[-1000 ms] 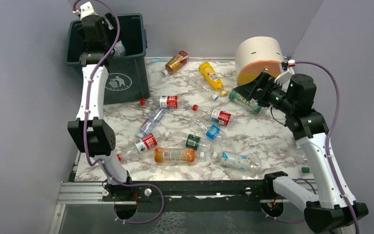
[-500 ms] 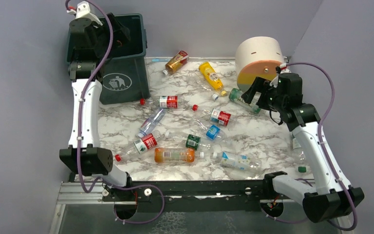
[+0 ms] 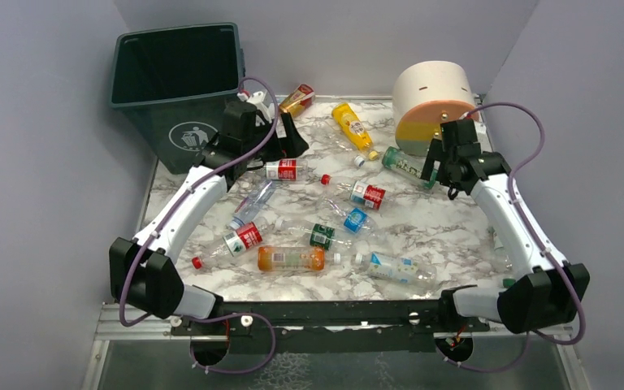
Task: Put the plastic bottles in the bin
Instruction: Place the plastic bottle in the trash bin, then pick up the plastic bottle at the center of the board.
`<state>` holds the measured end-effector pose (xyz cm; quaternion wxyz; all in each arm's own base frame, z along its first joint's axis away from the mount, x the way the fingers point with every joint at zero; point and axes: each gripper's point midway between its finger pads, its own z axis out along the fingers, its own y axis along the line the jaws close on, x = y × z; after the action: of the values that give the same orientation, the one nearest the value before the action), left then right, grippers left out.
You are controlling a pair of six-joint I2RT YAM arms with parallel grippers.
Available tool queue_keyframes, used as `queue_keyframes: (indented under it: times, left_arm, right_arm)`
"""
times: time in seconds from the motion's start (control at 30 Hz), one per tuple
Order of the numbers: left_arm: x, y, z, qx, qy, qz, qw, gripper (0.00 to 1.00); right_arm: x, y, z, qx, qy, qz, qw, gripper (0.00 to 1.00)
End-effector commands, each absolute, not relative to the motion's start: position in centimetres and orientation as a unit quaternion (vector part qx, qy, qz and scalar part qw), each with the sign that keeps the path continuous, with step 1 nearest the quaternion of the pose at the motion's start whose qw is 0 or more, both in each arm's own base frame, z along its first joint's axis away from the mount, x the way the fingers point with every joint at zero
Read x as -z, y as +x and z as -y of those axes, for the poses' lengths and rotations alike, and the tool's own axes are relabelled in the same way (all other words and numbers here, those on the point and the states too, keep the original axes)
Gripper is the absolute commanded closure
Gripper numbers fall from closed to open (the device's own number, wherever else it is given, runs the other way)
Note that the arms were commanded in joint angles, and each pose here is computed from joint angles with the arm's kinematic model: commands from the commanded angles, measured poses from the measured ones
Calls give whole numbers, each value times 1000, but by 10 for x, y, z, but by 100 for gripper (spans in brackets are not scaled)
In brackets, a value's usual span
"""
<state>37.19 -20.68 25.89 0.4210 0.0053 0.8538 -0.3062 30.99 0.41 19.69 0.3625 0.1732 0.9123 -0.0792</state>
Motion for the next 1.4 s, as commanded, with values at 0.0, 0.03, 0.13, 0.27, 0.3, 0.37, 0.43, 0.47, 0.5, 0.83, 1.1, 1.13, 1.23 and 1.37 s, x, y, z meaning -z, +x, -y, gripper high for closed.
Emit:
queue_keyframes:
  times: [0.0,0.03,0.13,0.27,0.3,0.37,0.43,0.47,0.5,0.83,1.1,1.13,1.23,1.37]
  left_arm:
    - [-304,358,218,358,33,-806,470,1]
    - [-305,356,218,359,37,-805,470,1]
    - [-302,348,217,359,47,-805,470,1]
    - [-298,341,216,361,55,-805,468,1]
    - [-297,339,216,361,57,-805,467,1]
    - [-295,338,215,361,59,-805,467,1]
    - [-292,339,215,360,61,-805,468,1]
    - [-288,340,216,359,62,-807,465,1]
    - [-284,342,217,356,62,-809,463,1]
    - [-271,347,222,362,62,-815,448,1]
    - [-265,344,220,356,65,-819,446,1]
    - [-265,344,219,355,66,-819,446,1]
    - [-264,344,219,353,66,-821,445,1]
    - [-261,344,218,351,65,-822,443,1]
  right_arm:
    - [-194,299,45,244,153,-905,313,1]
    - [-189,299,48,257,141,-908,300,1]
    - [-166,300,51,259,109,-921,270,1]
    - [-136,300,62,229,116,-935,246,1]
    - [-133,300,67,223,123,-936,243,1]
    - [-130,301,74,215,126,-937,245,1]
    - [-129,299,89,209,135,-938,239,1]
    - [-130,297,98,212,140,-938,235,0]
    - [-130,294,109,216,146,-938,230,0]
    - [-110,263,161,209,217,-934,192,0]
    - [-86,232,183,191,279,-930,142,0]
    - [-83,231,184,189,284,-930,138,0]
    - [-73,233,182,173,286,-933,135,0]
    - [-57,235,174,148,288,-938,127,0]
